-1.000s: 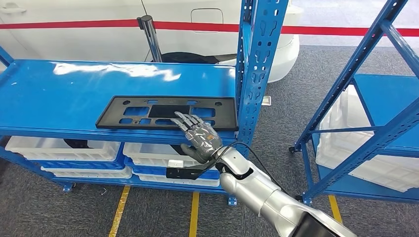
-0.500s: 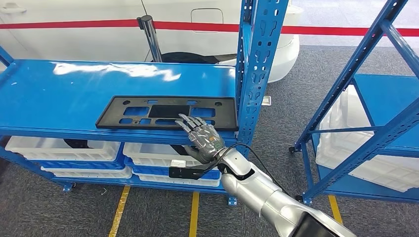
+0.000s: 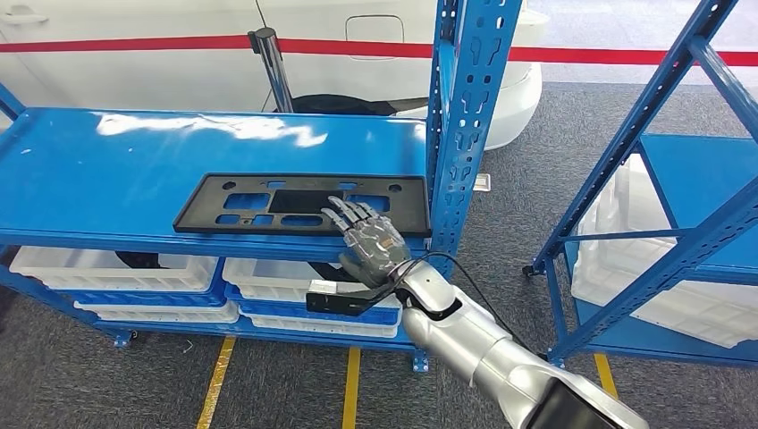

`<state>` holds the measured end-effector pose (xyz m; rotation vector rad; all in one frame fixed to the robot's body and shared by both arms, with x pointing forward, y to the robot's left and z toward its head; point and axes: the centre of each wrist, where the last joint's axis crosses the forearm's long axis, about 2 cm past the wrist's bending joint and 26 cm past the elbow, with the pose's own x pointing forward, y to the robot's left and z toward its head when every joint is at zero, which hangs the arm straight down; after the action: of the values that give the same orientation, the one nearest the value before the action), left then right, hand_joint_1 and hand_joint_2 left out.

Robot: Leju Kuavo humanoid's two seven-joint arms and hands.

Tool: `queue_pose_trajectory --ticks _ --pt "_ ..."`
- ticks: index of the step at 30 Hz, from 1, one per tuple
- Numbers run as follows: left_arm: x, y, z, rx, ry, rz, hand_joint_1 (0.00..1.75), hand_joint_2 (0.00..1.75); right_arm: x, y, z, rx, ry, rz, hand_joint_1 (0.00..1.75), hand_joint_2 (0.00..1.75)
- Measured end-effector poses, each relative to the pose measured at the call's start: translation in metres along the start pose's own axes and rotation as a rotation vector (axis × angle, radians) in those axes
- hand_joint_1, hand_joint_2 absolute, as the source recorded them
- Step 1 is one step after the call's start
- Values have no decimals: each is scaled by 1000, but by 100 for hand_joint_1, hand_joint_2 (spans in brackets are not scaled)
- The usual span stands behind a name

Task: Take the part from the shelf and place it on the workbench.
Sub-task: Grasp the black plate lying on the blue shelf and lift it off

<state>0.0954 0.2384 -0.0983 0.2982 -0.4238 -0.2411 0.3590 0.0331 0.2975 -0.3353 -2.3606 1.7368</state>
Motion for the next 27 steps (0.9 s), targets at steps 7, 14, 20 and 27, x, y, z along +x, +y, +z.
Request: queue_pose_trajectory --ticks 7,14,20,27 --pt "-2 0 0 0 1 2 0 0 2 -2 -2 -3 -7 1 0 175" --pt "-3 -1 1 -1 5 8 0 0 2 -2 -2 -1 -10 -1 0 175" --pt "-3 -1 1 -1 6 8 0 0 2 -2 -2 -1 -11 -3 0 175" --pt "-4 -1 1 -1 7 8 0 0 2 -2 -2 -2 -17 -6 0 175"
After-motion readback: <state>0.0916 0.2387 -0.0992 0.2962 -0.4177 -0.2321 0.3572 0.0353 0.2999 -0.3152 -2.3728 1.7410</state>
